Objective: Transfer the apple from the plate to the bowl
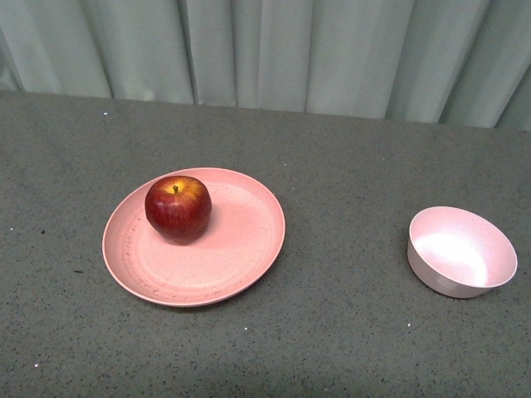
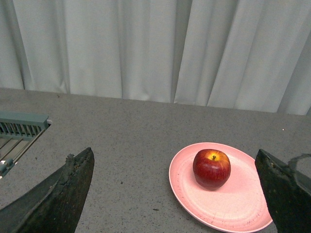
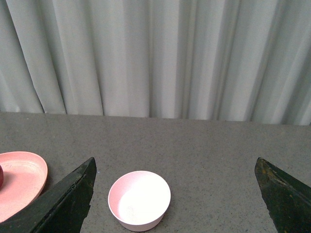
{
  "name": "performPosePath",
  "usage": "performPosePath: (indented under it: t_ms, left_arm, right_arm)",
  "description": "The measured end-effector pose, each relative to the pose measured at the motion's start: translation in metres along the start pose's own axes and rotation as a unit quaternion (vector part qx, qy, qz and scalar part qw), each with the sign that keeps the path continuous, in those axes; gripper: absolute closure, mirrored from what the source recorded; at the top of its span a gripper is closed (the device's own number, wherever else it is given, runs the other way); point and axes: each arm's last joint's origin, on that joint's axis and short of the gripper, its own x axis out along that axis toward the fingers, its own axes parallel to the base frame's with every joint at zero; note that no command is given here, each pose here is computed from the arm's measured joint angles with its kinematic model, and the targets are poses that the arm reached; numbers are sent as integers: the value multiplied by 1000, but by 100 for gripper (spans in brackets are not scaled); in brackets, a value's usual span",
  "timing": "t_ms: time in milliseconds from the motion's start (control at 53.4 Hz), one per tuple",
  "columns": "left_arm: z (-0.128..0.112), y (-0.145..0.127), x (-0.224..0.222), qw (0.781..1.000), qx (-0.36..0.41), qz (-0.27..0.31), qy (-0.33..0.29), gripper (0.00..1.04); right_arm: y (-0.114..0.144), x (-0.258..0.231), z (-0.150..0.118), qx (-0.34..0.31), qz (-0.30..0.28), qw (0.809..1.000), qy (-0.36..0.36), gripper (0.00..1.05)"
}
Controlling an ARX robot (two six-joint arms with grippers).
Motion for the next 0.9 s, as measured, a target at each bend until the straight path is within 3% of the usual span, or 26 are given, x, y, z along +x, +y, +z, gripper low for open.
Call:
performPosePath:
  t_ms: [898]
  left_arm:
    - [0, 0, 0, 1000, 0, 0, 0, 7]
  right_arm:
    - [0, 0, 0, 0, 0, 1000, 0, 10]
